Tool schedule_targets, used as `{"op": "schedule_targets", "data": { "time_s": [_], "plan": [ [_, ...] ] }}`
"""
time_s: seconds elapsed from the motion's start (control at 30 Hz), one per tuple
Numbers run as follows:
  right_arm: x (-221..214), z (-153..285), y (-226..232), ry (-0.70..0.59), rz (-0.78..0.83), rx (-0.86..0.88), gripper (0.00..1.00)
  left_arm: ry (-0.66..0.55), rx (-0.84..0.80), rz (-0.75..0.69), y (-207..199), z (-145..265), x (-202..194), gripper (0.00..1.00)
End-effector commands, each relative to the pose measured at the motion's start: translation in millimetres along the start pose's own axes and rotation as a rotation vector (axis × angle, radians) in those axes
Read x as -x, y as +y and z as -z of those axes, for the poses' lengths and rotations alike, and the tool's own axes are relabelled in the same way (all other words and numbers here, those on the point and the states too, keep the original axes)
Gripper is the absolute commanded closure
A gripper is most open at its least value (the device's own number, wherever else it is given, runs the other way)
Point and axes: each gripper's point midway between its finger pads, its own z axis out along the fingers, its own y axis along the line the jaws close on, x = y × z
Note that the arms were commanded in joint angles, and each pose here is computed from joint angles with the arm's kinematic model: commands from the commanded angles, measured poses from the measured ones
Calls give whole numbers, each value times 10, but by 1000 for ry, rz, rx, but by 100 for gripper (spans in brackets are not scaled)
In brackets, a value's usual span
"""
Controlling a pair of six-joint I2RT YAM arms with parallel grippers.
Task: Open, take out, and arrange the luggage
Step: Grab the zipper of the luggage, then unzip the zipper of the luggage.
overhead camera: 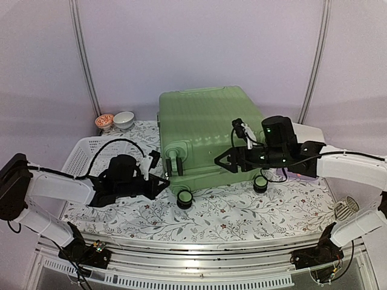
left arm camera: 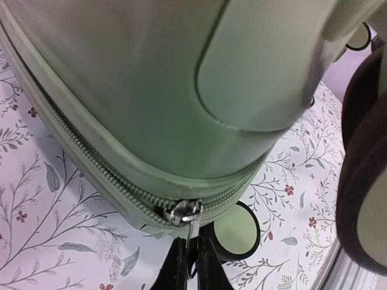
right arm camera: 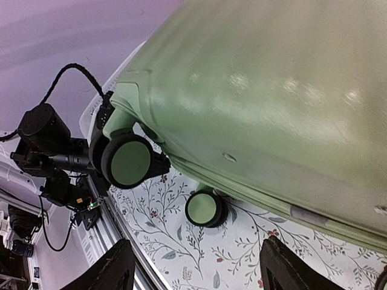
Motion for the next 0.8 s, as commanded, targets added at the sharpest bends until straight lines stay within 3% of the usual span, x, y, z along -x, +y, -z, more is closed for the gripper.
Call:
{"op": "schedule_targets", "data": {
  "time_s": [0.0, 0.33, 0.77],
  "plan": [
    [182, -206, 147, -53, 35, 35, 28, 22, -293, -22, -546, 34, -66, 100],
    [95, -769, 289, -31, 60, 64, 32, -76, -656, 32, -1032, 386, -73, 100],
    [205, -1336, 700, -10, 106, 132, 39, -69, -672, 25, -1275, 174, -188, 100]
  ]
}}
